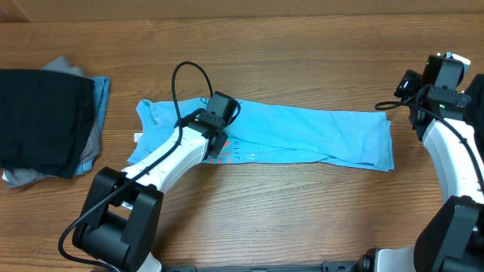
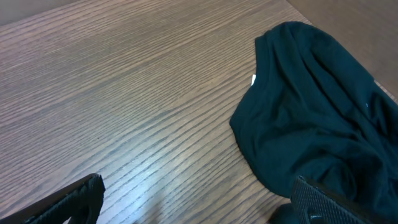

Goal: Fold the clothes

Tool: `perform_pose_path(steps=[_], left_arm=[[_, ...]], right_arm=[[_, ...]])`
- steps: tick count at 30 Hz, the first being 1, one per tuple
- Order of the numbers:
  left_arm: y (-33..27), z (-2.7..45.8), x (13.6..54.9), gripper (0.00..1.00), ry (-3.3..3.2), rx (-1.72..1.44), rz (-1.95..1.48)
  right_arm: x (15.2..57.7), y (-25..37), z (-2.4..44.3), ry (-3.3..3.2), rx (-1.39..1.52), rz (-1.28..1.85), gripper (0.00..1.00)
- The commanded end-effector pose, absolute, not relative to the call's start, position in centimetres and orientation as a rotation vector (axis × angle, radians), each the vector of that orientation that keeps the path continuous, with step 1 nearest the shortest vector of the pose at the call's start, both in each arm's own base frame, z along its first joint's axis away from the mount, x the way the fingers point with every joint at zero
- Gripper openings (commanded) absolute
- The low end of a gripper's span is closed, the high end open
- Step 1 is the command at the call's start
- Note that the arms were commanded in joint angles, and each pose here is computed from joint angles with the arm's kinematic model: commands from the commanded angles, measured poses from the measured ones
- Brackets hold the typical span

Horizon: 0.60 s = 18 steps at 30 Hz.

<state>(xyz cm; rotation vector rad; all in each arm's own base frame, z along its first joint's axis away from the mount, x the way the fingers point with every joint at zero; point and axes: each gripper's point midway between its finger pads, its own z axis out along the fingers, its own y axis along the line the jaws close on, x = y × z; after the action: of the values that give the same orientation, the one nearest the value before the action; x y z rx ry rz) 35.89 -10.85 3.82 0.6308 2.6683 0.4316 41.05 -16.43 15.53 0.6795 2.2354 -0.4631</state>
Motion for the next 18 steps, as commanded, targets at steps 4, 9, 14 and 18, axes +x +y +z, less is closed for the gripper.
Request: perform_pose_path(steps=[4, 9, 14, 18], left_arm=[[-11.5, 4.1, 36.4, 0.37, 2.674, 0.61, 0.379], [-13.1, 3.5, 35.7, 0.39, 2.705, 0.641, 0.237], [-13.9, 2.9, 35.2, 0.38, 2.734, 0.644, 0.161], [-13.8, 2.8, 34.9, 0.39, 2.747, 0.646, 0.165]], right_arm=[[41.2, -16.5, 16.1, 2.218, 0.676, -0.465, 1.0], [41.2, -16.5, 16.1, 2.218, 0.676, -0.465, 1.0], [41.2, -16.5, 16.1, 2.218, 0.677, -0.465, 1.0], [41.2, -16.5, 16.1, 2.218, 0.677, -0.465, 1.0]])
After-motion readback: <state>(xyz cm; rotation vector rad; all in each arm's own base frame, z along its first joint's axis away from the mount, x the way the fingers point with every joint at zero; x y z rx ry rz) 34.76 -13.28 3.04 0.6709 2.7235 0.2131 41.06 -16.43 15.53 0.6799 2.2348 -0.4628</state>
